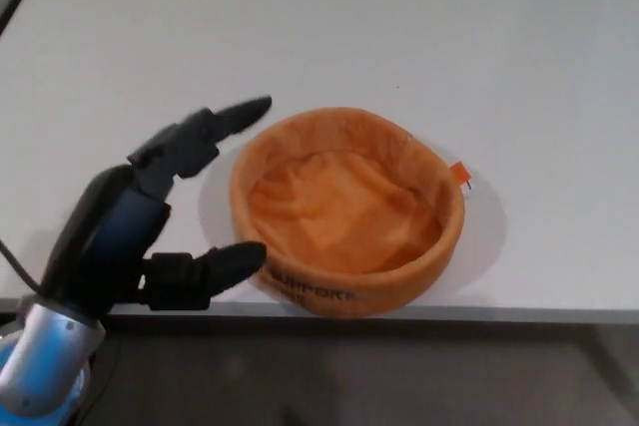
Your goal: A soft plate is kept in the center of the table close to the robot and the robot uses its left hand to pick up the plate, turns it upside down and places it back on the table
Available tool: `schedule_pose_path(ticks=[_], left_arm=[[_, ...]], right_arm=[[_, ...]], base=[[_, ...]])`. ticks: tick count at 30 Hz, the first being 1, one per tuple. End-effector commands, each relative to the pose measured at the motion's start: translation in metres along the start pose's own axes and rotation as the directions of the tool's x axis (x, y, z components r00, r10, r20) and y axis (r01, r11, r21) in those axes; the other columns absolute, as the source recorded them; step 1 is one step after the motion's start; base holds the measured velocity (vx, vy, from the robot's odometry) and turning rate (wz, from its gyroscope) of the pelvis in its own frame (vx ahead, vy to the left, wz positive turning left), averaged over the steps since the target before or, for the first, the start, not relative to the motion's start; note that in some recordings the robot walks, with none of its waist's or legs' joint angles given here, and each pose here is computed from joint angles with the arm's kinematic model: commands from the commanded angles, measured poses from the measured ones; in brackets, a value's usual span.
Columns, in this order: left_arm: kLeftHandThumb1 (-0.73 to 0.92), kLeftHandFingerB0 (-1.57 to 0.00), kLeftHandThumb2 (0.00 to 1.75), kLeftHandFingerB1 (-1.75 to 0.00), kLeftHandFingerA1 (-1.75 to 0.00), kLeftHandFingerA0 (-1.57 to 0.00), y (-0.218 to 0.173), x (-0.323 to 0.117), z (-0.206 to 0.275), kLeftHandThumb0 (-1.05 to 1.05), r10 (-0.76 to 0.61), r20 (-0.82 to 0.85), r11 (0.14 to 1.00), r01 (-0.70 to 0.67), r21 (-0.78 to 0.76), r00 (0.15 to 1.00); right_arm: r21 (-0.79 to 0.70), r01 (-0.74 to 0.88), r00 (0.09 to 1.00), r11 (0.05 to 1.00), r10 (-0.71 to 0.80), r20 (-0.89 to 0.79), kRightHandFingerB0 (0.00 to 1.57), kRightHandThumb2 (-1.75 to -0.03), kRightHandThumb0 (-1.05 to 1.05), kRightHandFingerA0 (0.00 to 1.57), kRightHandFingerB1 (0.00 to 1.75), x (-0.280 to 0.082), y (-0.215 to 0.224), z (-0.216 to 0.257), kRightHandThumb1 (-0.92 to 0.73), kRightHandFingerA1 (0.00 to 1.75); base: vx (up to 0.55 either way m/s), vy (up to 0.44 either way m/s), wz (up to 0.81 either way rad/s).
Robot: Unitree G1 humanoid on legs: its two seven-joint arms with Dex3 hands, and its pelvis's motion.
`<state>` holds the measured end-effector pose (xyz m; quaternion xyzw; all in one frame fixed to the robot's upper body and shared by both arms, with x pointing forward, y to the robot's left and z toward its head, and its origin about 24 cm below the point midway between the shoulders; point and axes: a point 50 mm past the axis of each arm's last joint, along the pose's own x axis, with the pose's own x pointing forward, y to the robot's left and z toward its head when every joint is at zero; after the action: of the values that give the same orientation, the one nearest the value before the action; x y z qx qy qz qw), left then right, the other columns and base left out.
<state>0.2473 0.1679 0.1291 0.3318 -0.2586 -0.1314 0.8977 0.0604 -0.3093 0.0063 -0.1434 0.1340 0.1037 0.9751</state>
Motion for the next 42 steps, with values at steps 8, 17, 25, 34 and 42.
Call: schedule_pose_path(ticks=[8,17,25,34,42], left_arm=[[0.81,-0.24,0.66,-0.28,-0.36,-0.26,-0.029,0.005,-0.009,-0.95,-0.208,-0.018,0.940,0.205,0.275,0.978],[0.76,-0.24,0.64,-0.28,-0.37,-0.27,-0.048,0.028,-0.001,-0.93,-0.331,-0.007,0.868,0.308,0.389,0.944],[0.74,-0.23,0.64,-0.28,-0.37,-0.26,-0.068,0.031,-0.003,-0.92,-0.434,-0.029,0.793,0.397,0.462,0.900],[0.79,-0.25,0.65,-0.29,-0.39,-0.28,-0.072,0.039,-0.021,-0.95,-0.503,-0.144,0.618,0.470,0.630,0.852],[0.77,-0.26,0.65,-0.30,-0.42,-0.28,-0.070,0.042,-0.042,-0.92,-0.539,-0.238,0.468,0.523,0.712,0.808]], right_arm=[[-0.020,0.003,1.000,1.000,-0.003,0.004,0.07,-0.71,-0.82,0.29,0.21,-0.004,-0.002,0.004,-0.92,0.36],[-0.029,0.002,1.000,1.000,-0.002,0.003,0.09,-0.69,-0.83,0.30,0.22,-0.003,-0.004,0.005,-0.92,0.35],[-0.036,0.000,1.000,0.999,0.000,0.011,0.08,-0.71,-0.83,0.29,0.21,-0.003,-0.005,0.006,-0.92,0.37],[-0.044,0.004,1.000,0.999,-0.004,0.019,0.09,-0.70,-0.82,0.32,0.22,0.000,-0.004,0.006,-0.92,0.37],[-0.028,0.000,1.000,1.000,0.001,0.016,0.08,-0.70,-0.81,0.29,0.22,0.000,-0.004,0.006,-0.92,0.36]], base=[[0.00,0.000,0.00],[0.00,0.000,0.00],[0.00,0.000,0.00],[0.00,0.000,0.00],[0.00,0.000,0.00]])
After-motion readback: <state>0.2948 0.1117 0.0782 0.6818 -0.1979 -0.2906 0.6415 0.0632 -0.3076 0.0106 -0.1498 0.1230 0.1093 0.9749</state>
